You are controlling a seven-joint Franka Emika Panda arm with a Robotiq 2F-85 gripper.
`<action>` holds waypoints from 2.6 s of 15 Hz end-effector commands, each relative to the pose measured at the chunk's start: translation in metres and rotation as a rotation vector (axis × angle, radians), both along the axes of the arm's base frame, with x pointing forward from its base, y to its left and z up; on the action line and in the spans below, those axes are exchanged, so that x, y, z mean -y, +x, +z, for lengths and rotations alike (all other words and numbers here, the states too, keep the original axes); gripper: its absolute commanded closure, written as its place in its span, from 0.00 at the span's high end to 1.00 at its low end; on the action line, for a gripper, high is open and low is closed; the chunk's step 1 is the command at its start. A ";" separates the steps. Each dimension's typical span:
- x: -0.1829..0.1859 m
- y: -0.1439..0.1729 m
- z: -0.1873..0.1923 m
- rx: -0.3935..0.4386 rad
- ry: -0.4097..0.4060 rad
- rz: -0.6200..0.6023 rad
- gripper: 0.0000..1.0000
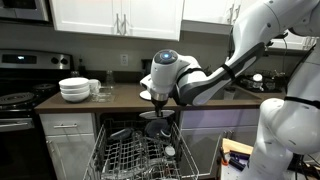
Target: Take the two plates out of the dishwasher and stack them on the plate on the counter
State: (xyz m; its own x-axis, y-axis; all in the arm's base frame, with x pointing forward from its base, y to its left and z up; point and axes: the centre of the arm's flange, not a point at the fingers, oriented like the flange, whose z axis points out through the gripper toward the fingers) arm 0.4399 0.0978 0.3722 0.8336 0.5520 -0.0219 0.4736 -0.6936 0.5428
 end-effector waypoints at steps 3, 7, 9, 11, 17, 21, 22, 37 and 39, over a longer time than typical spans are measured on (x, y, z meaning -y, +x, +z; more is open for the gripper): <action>0.004 0.001 0.006 0.112 -0.122 -0.027 0.02; 0.007 0.001 0.006 0.169 -0.199 -0.062 0.02; 0.009 0.000 0.005 0.190 -0.227 -0.087 0.02; 0.012 -0.001 0.000 0.154 -0.183 -0.078 0.07; 0.015 0.000 -0.005 0.173 -0.209 -0.099 0.02; 0.022 0.002 -0.009 0.187 -0.239 -0.101 0.02; 0.023 0.003 -0.009 0.189 -0.243 -0.099 0.02; 0.064 0.024 -0.001 0.260 -0.350 -0.079 0.02; 0.070 0.031 0.000 0.264 -0.364 -0.060 0.02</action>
